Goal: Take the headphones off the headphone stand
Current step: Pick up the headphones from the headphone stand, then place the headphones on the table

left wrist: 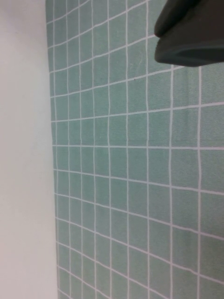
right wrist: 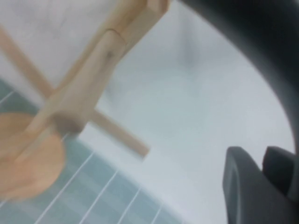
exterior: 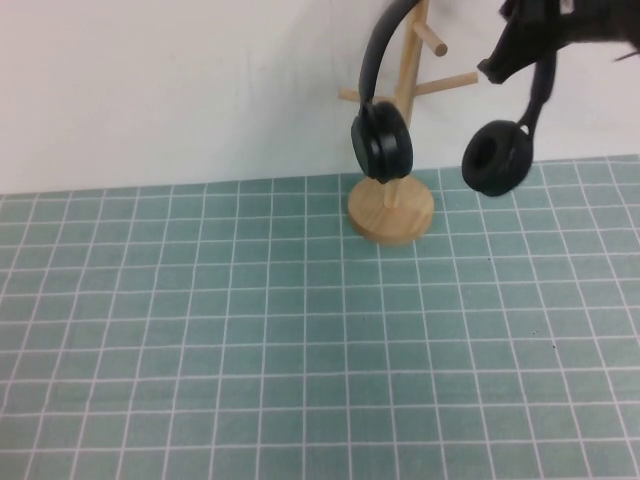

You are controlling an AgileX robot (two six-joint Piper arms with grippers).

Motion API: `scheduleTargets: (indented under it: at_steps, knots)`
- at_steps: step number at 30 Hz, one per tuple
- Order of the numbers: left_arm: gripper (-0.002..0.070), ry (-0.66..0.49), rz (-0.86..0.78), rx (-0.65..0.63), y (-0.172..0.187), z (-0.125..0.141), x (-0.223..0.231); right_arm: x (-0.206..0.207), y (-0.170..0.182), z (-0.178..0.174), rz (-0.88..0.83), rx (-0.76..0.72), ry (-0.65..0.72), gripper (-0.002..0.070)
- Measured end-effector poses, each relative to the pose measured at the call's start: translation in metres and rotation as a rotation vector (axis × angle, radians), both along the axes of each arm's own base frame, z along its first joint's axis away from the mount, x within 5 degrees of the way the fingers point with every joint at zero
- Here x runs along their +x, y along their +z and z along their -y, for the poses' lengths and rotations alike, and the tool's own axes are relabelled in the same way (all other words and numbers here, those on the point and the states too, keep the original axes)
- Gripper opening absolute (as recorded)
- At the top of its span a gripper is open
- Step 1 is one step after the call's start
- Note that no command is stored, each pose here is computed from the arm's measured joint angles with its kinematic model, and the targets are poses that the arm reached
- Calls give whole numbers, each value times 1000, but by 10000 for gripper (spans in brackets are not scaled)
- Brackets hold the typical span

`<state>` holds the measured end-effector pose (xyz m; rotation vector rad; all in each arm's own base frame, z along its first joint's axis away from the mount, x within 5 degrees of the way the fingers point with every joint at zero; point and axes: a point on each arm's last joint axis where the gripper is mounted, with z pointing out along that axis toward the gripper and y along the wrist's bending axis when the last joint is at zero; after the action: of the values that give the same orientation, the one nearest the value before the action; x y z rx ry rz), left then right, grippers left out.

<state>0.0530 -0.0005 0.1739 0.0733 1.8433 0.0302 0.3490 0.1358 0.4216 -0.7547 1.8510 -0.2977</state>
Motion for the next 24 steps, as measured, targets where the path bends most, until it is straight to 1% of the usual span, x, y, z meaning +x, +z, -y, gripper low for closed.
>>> scheduleTargets:
  at_steps: [2,5,7,10,12,16,18,21,24]
  knots:
    - [-4,0,0,0,0,0,0,-22,1,-7,-113,24,-43,-8]
    - [-4,0,0,0,0,0,0,-46,-15,-19,-352,23,-101,-8]
    - [-4,0,0,0,0,0,0,-57,-35,-32,-521,37,-112,-8]
    - [-4,0,0,0,0,0,0,-62,-71,-58,-657,50,-53,-8]
    - [-4,0,0,0,0,0,0,-61,-99,-72,-718,44,-27,-8]
    - [-4,0,0,0,0,0,0,-44,-158,-94,-846,32,-35,-8]
    - [-4,0,0,0,0,0,0,-34,-182,-103,-864,28,-36,-8]
    - [-4,0,0,0,0,0,0,-18,-208,-116,-862,29,-30,-8]
    - [-4,0,0,0,0,0,0,-5,-231,-125,-899,13,-53,-8]
